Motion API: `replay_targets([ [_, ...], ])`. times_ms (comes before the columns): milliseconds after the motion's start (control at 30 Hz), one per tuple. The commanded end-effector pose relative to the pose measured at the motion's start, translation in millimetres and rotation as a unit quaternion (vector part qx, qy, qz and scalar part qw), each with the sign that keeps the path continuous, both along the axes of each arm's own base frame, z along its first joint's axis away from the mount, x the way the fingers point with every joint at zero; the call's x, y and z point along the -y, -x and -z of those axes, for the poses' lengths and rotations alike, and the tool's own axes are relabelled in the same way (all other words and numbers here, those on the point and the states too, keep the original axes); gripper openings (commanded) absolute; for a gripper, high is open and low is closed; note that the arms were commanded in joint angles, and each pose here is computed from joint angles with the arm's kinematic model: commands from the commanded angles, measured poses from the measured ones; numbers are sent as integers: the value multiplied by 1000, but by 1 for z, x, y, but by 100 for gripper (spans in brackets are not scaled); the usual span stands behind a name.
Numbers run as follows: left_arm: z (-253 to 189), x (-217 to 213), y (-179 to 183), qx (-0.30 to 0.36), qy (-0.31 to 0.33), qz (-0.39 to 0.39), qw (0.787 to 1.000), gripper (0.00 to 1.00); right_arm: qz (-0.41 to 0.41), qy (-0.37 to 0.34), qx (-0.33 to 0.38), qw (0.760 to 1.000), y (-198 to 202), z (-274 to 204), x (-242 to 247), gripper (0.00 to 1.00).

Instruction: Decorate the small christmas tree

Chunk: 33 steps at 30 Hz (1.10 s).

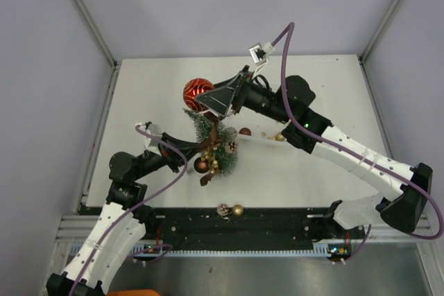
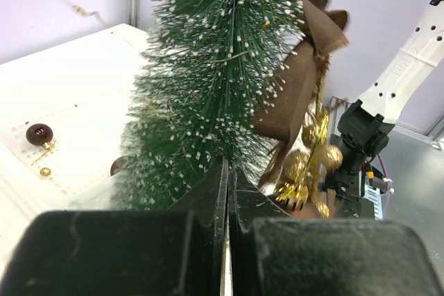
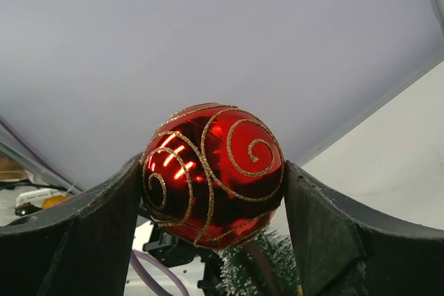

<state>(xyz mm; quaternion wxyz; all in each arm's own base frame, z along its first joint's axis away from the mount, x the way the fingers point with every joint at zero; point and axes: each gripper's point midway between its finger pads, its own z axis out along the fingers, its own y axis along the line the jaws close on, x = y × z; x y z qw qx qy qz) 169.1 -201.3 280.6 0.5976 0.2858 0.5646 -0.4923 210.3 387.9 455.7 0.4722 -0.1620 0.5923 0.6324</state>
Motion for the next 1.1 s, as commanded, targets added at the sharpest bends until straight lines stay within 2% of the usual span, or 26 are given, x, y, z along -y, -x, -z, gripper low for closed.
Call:
replay_targets([
  [0, -10, -1, 1, 18, 10, -3, 1000, 0, 22, -18, 16, 999, -8, -13, 11, 55],
  [433, -9, -1, -1, 15, 9, -7, 1000, 0, 37, -14, 6, 999, -20, -5, 15, 64],
  [733, -11, -2, -3, 15, 11, -12, 1000, 0, 57, -13, -20, 998, -37, 9, 29, 78],
  [1067, -14, -2, -9, 17, 12, -21, 1000, 0, 57, -33, -29, 997, -44, 5, 40, 84],
])
